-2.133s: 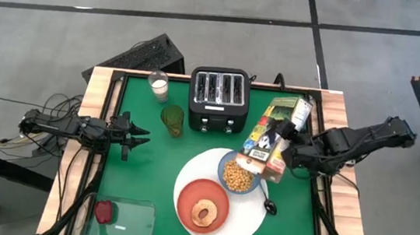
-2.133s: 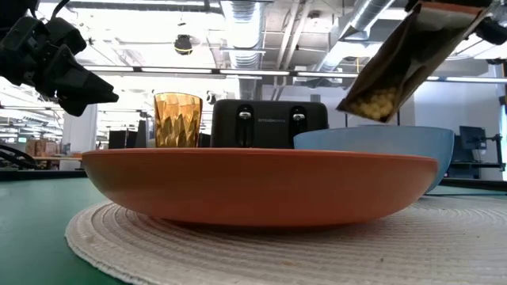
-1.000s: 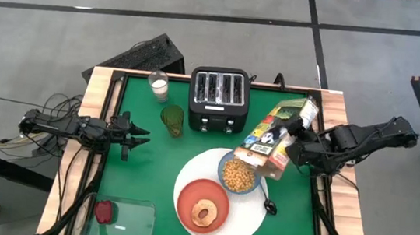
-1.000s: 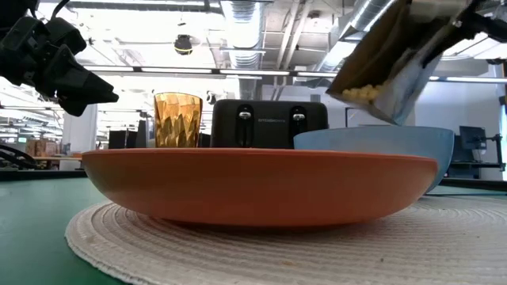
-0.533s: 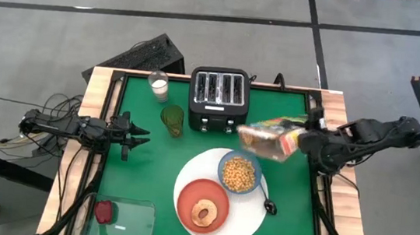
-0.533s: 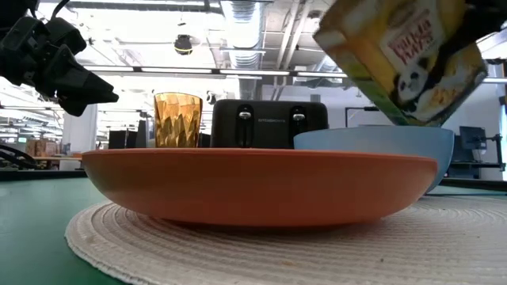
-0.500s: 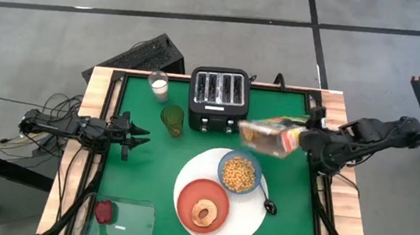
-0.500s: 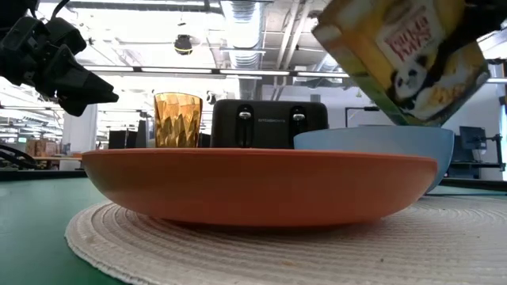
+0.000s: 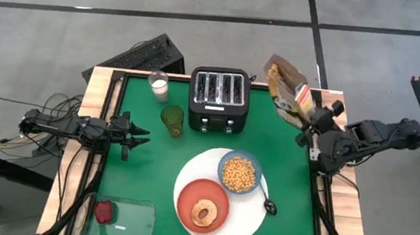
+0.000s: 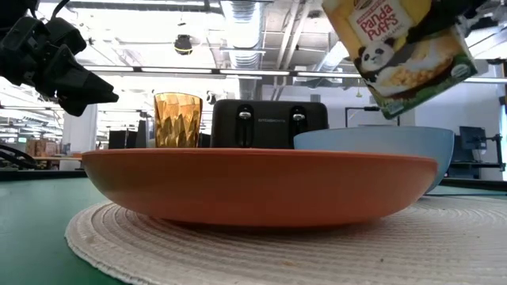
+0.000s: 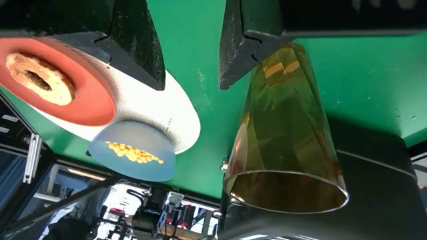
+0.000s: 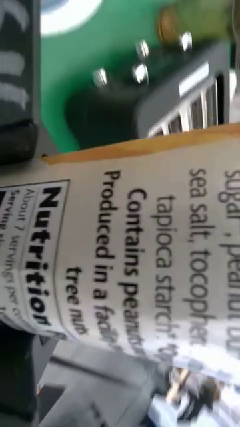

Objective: Arrange a breakfast setting
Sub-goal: Pour the cereal from the cereal box into the blue bowl, then put the apple on the orange plate

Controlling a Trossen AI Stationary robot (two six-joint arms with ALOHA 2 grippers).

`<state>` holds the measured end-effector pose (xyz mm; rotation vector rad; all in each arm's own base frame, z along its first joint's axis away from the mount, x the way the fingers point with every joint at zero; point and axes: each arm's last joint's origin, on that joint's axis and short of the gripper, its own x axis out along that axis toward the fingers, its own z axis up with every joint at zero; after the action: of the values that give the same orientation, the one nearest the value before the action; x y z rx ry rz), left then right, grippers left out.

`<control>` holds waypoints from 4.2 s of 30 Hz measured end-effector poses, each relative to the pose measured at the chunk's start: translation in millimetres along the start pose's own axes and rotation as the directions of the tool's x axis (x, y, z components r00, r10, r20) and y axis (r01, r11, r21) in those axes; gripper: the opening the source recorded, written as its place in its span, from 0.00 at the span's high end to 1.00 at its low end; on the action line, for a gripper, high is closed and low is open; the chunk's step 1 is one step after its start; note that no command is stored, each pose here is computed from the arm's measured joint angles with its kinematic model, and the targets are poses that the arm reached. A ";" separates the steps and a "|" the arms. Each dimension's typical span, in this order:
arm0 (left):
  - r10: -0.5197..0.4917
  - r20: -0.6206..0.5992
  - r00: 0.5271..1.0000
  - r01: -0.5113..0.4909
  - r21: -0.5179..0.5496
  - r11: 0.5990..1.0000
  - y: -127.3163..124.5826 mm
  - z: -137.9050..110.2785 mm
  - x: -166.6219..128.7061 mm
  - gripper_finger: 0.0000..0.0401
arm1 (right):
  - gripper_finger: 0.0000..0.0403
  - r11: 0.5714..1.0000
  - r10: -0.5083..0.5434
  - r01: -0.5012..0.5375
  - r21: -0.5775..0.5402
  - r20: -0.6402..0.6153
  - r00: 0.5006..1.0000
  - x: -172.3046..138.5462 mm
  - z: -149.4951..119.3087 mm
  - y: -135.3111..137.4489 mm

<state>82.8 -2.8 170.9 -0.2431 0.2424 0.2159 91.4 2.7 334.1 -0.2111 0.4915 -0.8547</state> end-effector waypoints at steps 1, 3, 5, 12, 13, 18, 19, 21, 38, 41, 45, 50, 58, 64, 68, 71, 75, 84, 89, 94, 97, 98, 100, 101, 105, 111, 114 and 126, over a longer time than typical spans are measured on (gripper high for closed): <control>0.000 0.000 1.000 0.000 0.000 1.000 0.0 0.0 0.0 0.68 | 0.51 1.000 -0.026 0.026 0.015 0.008 1.000 2.2 -2.6 2.7; 0.000 0.000 1.000 0.000 0.000 1.000 0.0 0.0 0.0 0.68 | 0.51 0.995 -0.077 0.075 0.064 0.024 0.997 7.2 -9.7 9.6; 0.000 0.000 1.000 0.000 0.000 1.000 0.0 0.0 0.0 0.68 | 0.51 0.983 -0.140 0.133 0.124 0.046 0.989 13.9 -19.4 18.7; 0.000 0.000 1.000 0.000 0.000 1.000 0.0 0.0 0.0 0.68 | 0.51 0.891 -0.398 0.339 0.304 0.162 0.903 42.0 -66.6 56.9; 0.000 0.000 1.000 0.000 0.000 1.000 0.0 0.0 0.0 0.68 | 0.51 0.884 -0.406 0.342 0.319 0.163 0.899 45.7 -73.2 61.2; 0.000 0.000 1.000 0.000 0.000 1.000 0.0 0.0 0.0 0.68 | 0.51 0.857 -0.447 0.377 0.352 0.143 0.883 61.8 -95.9 73.3; 0.000 0.000 1.000 0.000 0.000 1.000 0.0 0.0 0.0 0.68 | 0.52 0.853 -0.455 0.387 0.351 0.138 0.880 64.4 -97.9 74.9; 0.000 0.000 1.000 0.000 0.000 1.000 0.0 0.0 0.0 0.68 | 0.53 0.841 -0.478 0.412 0.352 0.125 0.869 69.4 -99.3 76.4; 0.000 0.000 1.000 0.000 0.000 1.000 0.0 0.0 0.0 0.68 | 0.57 0.725 -0.615 0.547 0.418 0.036 0.788 113.7 -102.7 94.0; 0.000 0.000 1.000 0.000 0.000 1.000 0.0 0.0 0.0 0.68 | 0.57 0.698 -0.641 0.571 0.433 0.022 0.767 122.7 -103.8 96.3; 0.000 0.000 1.000 0.000 0.000 1.000 0.0 0.0 0.0 0.68 | 0.57 0.686 -0.664 0.600 0.411 0.017 0.748 131.2 -108.2 100.0; 0.000 0.000 1.000 0.000 0.000 1.000 0.0 0.0 0.0 0.68 | 0.57 0.689 -0.669 0.614 0.385 0.012 0.743 141.2 -112.6 109.0; 0.000 0.000 1.000 0.000 0.000 1.000 0.0 0.0 0.0 0.68 | 0.57 0.703 -0.615 0.572 0.422 -0.043 0.788 151.0 -120.7 117.0; 0.000 0.000 1.000 0.000 0.000 1.000 0.0 0.0 0.0 0.68 | 0.55 0.703 -0.567 0.540 0.464 -0.093 0.818 155.3 -122.8 117.9; 0.000 0.000 1.000 0.000 0.000 1.000 0.0 0.0 0.0 0.68 | 0.50 0.696 -0.564 0.534 0.480 -0.095 0.820 155.4 -122.6 117.9; 0.000 0.000 1.000 0.000 0.000 1.000 0.0 0.0 0.0 0.68 | 0.44 0.693 -0.563 0.531 0.488 -0.094 0.821 155.1 -122.4 118.0; 0.000 0.000 1.000 0.000 0.000 1.000 0.0 0.0 0.0 0.68 | 0.34 0.683 -0.562 0.524 0.509 -0.093 0.822 154.8 -122.5 118.2; 0.000 0.000 1.000 0.000 0.000 1.000 0.0 0.0 0.0 0.68 | 0.08 0.707 -0.520 0.484 0.515 -0.084 0.850 138.3 -113.1 110.0; 0.000 0.000 1.000 0.000 0.000 1.000 0.0 0.0 0.0 0.68 | 0.03 0.743 -0.412 0.415 0.525 -0.130 0.902 125.3 -108.6 102.1; 0.000 0.000 1.000 0.000 0.000 1.000 0.0 0.0 0.0 0.68 | 0.01 0.767 -0.361 0.368 0.525 -0.120 0.925 112.0 -105.3 97.4; 0.000 0.000 1.000 0.000 0.000 1.000 0.0 0.0 0.0 0.68 | 0.02 0.781 -0.308 0.313 0.540 -0.103 0.946 103.9 -102.4 98.1; 0.000 0.000 1.000 0.000 0.000 1.000 0.0 0.0 0.0 0.68 | 0.02 0.788 -0.285 0.292 0.541 -0.099 0.953 100.9 -101.9 98.7; 0.000 0.000 1.000 0.000 0.000 1.000 0.0 0.0 0.0 0.68 | 0.02 0.798 -0.240 0.247 0.550 -0.087 0.967 95.0 -100.6 100.3; 0.000 0.000 1.000 0.000 0.000 1.000 0.0 0.0 0.0 0.68 | 0.02 0.803 -0.217 0.225 0.551 -0.081 0.973 91.8 -100.2 100.9; 0.000 0.000 1.000 0.000 0.000 1.000 0.0 0.0 0.0 0.68 | 0.01 0.824 -0.157 0.168 0.542 -0.066 0.985 82.5 -100.3 102.3; 0.000 0.000 1.000 0.000 0.000 1.000 0.0 0.0 0.0 0.68 | 0.01 0.840 -0.100 0.107 0.532 -0.042 0.994 72.0 -100.3 102.3; 0.000 0.000 1.000 0.000 0.000 1.000 0.0 0.0 0.0 0.68 | 0.01 0.838 -0.037 0.050 0.544 -0.035 0.999 66.0 -99.3 103.4; 0.000 0.000 1.000 0.000 0.000 1.000 0.0 0.0 0.0 0.68 | 0.01 0.750 0.191 -0.178 0.637 0.050 0.980 46.4 -89.2 116.8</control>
<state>82.8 -2.8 170.9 -0.2431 0.2422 0.2158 151.2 43.9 198.1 0.4766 0.2057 -0.7837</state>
